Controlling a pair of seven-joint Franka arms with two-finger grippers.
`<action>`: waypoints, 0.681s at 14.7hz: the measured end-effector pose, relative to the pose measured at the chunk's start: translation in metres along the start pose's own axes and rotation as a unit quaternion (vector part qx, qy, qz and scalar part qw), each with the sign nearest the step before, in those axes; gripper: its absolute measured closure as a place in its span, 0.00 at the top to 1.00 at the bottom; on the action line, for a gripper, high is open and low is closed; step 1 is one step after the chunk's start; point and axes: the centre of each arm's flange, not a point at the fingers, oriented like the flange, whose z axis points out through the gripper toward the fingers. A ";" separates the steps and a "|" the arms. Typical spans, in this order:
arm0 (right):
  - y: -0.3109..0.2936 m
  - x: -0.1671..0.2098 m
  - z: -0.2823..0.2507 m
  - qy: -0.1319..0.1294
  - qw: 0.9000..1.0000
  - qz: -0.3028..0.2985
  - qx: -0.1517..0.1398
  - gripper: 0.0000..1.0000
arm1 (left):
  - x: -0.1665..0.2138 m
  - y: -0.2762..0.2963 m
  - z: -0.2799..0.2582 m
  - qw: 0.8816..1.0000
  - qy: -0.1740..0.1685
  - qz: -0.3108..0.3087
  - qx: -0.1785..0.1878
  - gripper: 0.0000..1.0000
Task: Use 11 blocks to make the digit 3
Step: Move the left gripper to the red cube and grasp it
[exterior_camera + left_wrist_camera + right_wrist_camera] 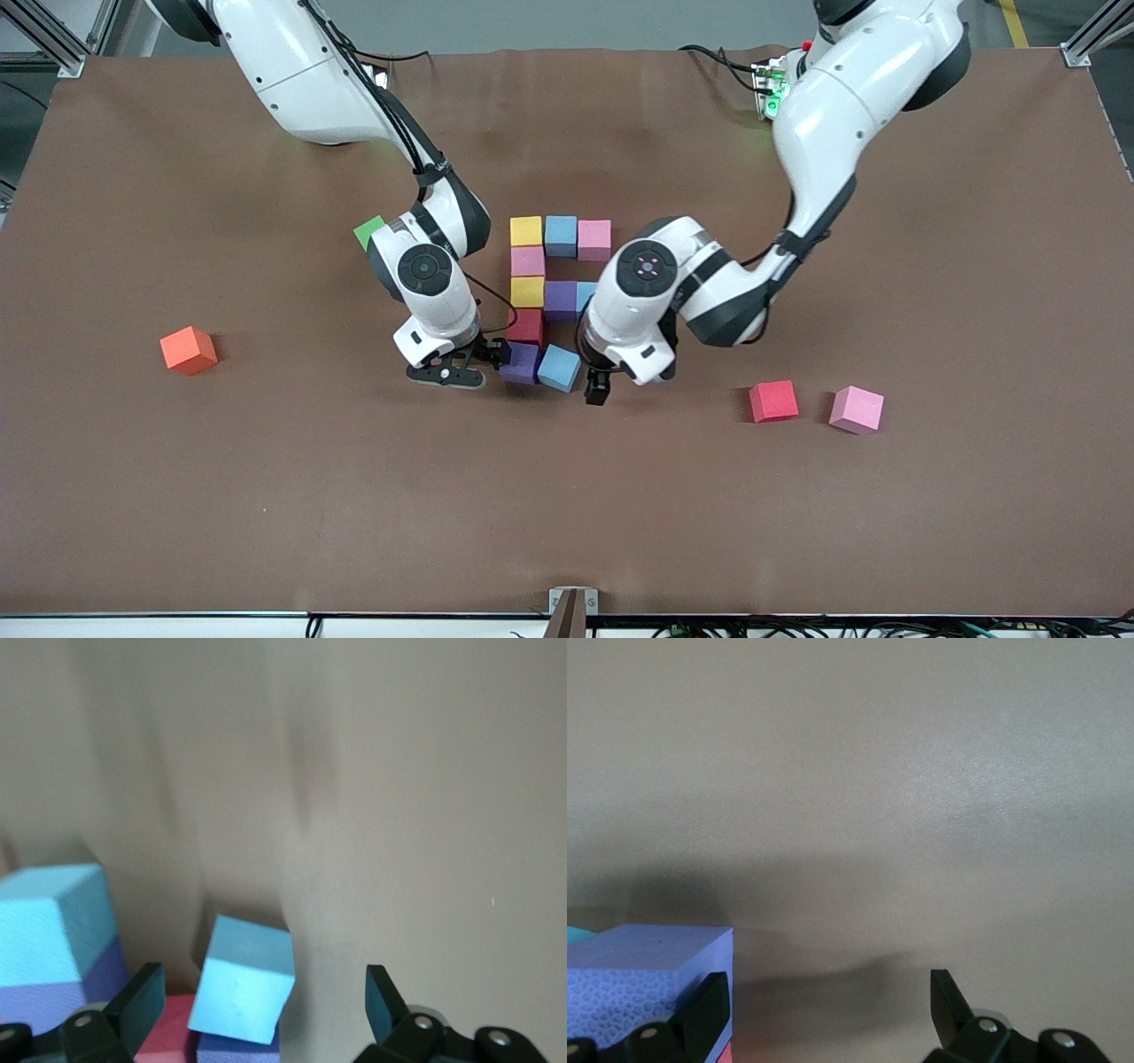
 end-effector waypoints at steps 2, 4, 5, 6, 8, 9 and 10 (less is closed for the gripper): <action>0.000 0.000 0.000 0.000 1.000 0.000 0.000 1.00 | 0.036 0.012 -0.017 1.000 0.006 -0.003 0.024 1.00; -0.001 0.000 0.000 0.000 1.000 0.000 0.001 1.00 | 0.085 0.027 -0.033 0.999 0.010 -0.010 0.048 1.00; -0.001 0.000 0.000 0.000 1.000 -0.001 0.001 1.00 | 0.115 0.036 -0.040 0.998 0.011 -0.020 0.057 1.00; -0.001 0.000 0.000 0.000 1.000 -0.001 0.001 1.00 | 0.147 0.044 -0.047 0.997 0.012 -0.033 0.063 1.00; -0.001 -0.001 0.000 0.000 1.000 -0.001 0.001 1.00 | 0.213 0.055 -0.057 0.996 0.015 -0.052 0.073 1.00; -0.002 -0.001 0.000 0.001 1.000 -0.001 0.001 1.00 | 0.241 0.057 -0.059 0.995 0.018 -0.056 0.078 1.00; -0.002 -0.001 -0.001 0.000 1.000 0.000 0.002 1.00 | 0.266 0.057 -0.060 0.994 0.021 -0.060 0.083 1.00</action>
